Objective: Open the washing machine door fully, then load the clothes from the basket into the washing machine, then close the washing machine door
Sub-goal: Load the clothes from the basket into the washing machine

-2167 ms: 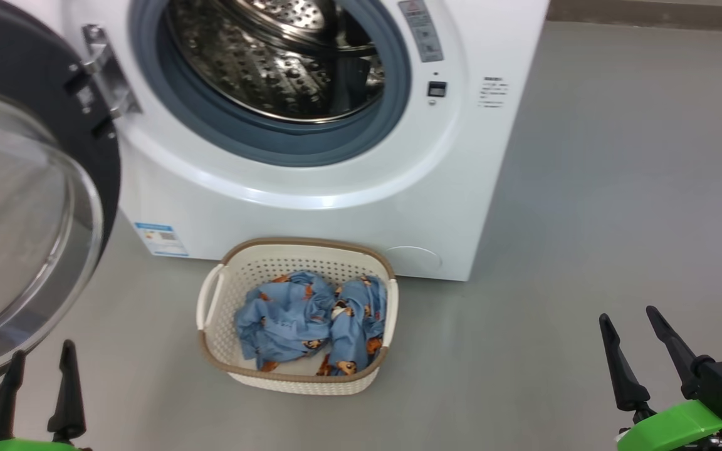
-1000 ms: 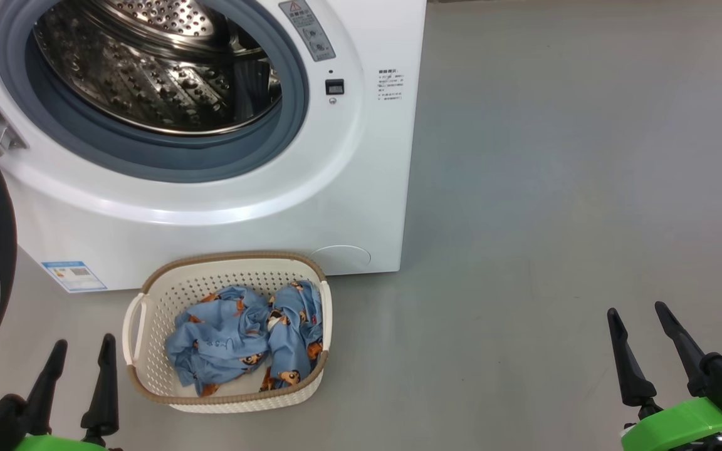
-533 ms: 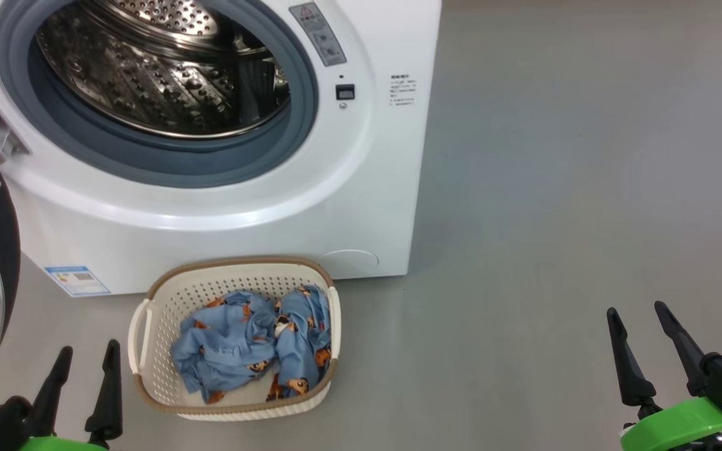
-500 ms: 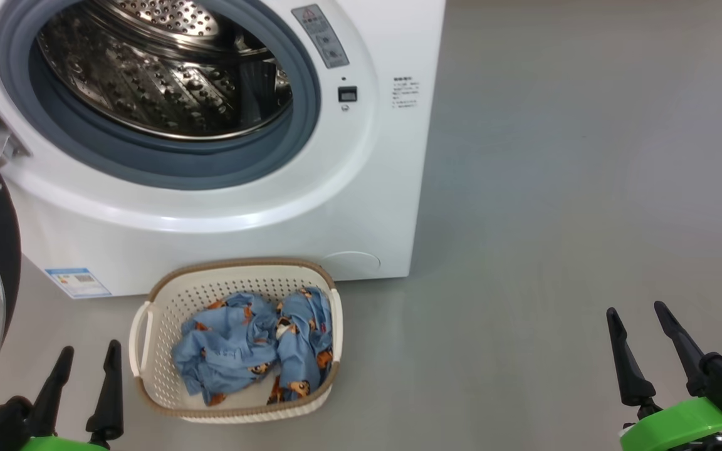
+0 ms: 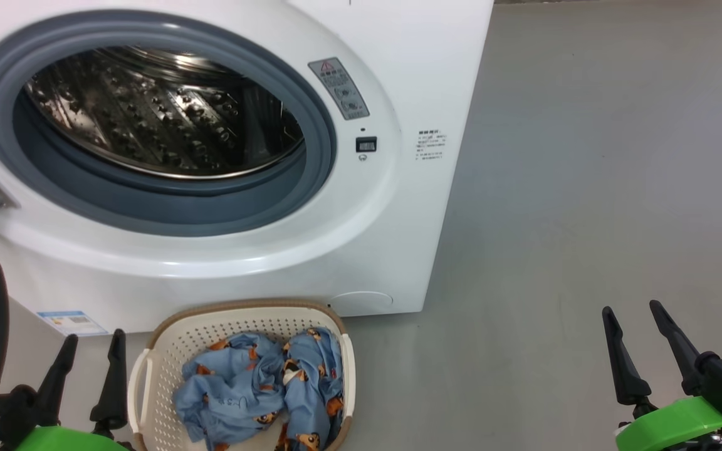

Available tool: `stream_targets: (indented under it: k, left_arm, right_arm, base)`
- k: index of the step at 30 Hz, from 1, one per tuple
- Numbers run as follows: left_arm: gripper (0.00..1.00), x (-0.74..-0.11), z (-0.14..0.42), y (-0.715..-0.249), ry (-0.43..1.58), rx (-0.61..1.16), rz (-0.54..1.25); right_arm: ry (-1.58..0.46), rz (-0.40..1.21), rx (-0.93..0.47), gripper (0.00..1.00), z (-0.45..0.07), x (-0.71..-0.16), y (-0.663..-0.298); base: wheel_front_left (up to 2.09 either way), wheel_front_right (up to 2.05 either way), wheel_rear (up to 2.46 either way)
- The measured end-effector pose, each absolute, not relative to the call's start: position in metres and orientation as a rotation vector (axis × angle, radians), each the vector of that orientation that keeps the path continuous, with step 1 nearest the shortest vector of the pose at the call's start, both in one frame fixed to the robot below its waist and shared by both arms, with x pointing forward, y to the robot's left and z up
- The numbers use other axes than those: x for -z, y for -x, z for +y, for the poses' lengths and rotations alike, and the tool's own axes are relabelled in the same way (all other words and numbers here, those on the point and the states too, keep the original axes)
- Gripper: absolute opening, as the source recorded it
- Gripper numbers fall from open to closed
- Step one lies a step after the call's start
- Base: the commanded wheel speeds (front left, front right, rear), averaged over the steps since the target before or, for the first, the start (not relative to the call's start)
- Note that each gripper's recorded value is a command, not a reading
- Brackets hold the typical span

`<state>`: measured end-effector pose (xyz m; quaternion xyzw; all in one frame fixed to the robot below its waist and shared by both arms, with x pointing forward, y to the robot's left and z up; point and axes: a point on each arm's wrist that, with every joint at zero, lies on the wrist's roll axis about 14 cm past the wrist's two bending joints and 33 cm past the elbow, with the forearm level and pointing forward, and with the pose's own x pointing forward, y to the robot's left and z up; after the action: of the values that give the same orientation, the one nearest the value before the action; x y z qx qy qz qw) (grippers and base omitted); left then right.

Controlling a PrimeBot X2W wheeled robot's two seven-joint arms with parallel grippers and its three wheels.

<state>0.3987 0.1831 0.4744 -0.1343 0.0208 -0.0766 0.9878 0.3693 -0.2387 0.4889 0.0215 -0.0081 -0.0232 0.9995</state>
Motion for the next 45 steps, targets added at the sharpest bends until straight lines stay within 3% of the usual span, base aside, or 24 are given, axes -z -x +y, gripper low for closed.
stream_targets:
  k: [14,45]
  left_arm:
    - [1.0,-0.452,0.174,-0.395,0.277,0.164,0.109]
    - [1.0,-0.256,0.118,-0.43,0.259,0.27,0.699]
  right_arm:
    - [-0.055,0.002,0.039,1.0,-0.233,-0.482,-0.375]
    - [-0.109,0.101,-0.01,1.0,-0.199,-0.416,-0.465]
  base:
    - [0.15,-0.15,0.0]
    - [0.0,0.0,0.0]
